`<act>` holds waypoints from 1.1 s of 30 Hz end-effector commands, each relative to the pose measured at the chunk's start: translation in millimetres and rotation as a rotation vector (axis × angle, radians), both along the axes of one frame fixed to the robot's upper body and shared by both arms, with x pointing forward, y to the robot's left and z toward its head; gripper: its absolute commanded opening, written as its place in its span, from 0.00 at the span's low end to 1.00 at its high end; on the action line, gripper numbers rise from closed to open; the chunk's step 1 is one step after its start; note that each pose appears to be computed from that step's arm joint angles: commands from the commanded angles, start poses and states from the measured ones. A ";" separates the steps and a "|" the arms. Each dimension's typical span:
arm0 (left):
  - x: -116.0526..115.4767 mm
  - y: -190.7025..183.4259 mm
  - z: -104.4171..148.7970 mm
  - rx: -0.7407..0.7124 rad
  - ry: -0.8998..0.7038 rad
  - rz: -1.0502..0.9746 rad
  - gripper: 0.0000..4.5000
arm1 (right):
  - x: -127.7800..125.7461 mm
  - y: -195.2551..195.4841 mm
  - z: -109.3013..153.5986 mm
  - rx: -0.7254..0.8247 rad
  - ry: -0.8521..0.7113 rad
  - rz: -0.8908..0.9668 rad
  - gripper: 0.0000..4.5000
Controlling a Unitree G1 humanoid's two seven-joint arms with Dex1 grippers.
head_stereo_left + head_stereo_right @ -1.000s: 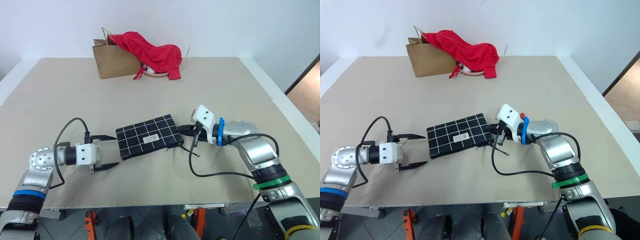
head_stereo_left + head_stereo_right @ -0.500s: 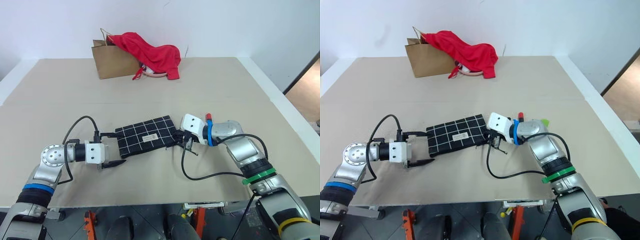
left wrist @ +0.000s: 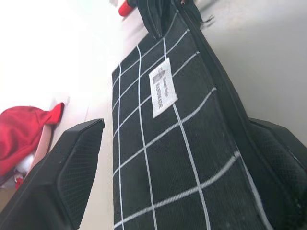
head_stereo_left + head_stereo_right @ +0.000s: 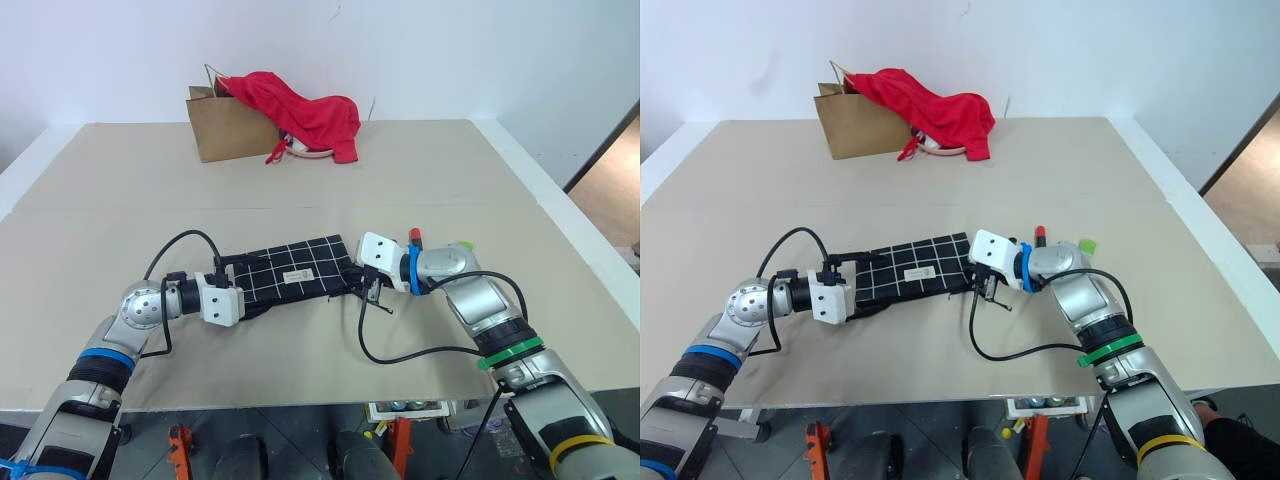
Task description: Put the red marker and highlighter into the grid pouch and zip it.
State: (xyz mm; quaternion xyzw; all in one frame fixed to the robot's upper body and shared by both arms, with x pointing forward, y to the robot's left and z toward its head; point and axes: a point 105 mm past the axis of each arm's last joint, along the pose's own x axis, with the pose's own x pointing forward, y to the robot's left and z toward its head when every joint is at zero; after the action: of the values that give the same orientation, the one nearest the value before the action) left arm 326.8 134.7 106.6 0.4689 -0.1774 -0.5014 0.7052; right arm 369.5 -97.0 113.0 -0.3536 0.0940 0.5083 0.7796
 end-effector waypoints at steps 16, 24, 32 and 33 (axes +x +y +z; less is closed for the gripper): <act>-4.6 -3.1 -0.7 -0.107 0.106 -0.009 0.02 | -0.1 -3.9 1.9 0.019 0.021 0.002 0.00; -2.4 -7.0 6.4 -0.168 0.147 0.017 0.00 | 19.2 2.1 69.9 0.413 0.025 -0.099 0.35; 19.3 -9.5 34.8 -0.395 0.221 0.183 0.00 | 14.4 -27.1 136.8 0.628 -0.007 -0.135 0.76; 22.2 -10.6 39.3 -0.434 0.241 0.206 0.00 | 15.3 -32.4 138.6 0.619 -0.030 -0.157 0.76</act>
State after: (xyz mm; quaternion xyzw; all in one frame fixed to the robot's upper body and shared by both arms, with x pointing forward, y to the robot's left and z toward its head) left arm 340.1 121.9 121.2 0.3014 -0.1310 -0.4702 0.8191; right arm 386.5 -115.9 221.0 -0.0785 0.0001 0.4731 0.8775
